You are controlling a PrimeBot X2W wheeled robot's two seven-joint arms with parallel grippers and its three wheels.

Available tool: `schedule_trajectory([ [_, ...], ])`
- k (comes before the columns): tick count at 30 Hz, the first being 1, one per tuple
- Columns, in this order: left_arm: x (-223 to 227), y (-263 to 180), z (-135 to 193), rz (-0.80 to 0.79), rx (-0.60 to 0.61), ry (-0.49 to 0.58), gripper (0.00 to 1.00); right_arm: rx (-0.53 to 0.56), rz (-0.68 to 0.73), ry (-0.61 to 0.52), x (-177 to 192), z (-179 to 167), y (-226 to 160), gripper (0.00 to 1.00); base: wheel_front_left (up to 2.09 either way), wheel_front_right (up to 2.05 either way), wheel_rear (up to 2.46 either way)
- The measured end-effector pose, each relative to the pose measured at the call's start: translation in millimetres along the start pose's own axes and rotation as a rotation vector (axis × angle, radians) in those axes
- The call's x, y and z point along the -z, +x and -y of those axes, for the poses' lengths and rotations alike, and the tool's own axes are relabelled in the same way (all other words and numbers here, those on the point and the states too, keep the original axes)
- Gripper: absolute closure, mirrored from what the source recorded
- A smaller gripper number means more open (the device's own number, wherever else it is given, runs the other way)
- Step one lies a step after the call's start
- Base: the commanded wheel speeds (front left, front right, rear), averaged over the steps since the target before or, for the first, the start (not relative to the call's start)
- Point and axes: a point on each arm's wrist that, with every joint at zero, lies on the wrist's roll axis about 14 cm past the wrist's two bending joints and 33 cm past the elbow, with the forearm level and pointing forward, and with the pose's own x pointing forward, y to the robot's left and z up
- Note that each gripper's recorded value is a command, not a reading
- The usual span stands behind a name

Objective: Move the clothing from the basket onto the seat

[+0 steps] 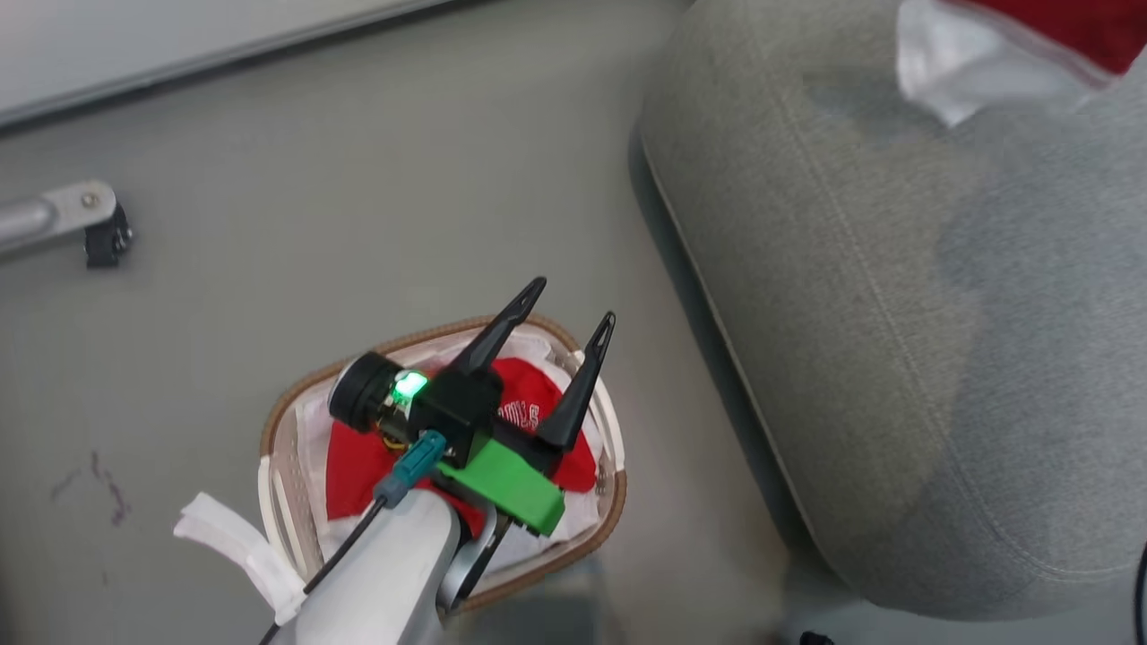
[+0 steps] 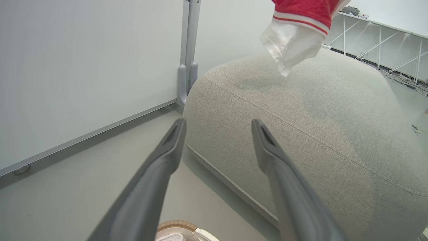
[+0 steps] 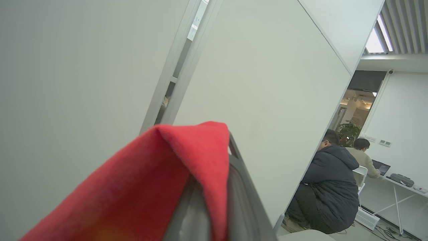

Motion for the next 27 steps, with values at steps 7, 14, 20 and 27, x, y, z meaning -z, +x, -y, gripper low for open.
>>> schedule_trajectory([
  [7,21.1,7.0,-34.7,-0.013,-0.037,-0.02,0.0,-0.008,-0.118,-0.056,69.3,-15.7,18.3,1.0,0.0,0.0,0.0],
  [14,63.3,-0.1,-68.5,-0.077,-0.105,-0.064,0.0,-0.073,-0.406,-0.023,190.7,-67.4,-43.1,1.0,0.0,0.0,0.0],
  [20,86.5,-7.1,-78.0,-0.121,-0.128,-0.092,0.0,-0.111,-0.576,-0.01,241.8,-90.4,-102.3,1.0,0.0,0.0,0.0],
  [27,85.7,-4.6,-73.1,-0.125,-0.11,-0.084,0.0,-0.153,-0.606,-0.007,238.2,-95.7,-125.9,0.0,0.0,0.0,0.0],
])
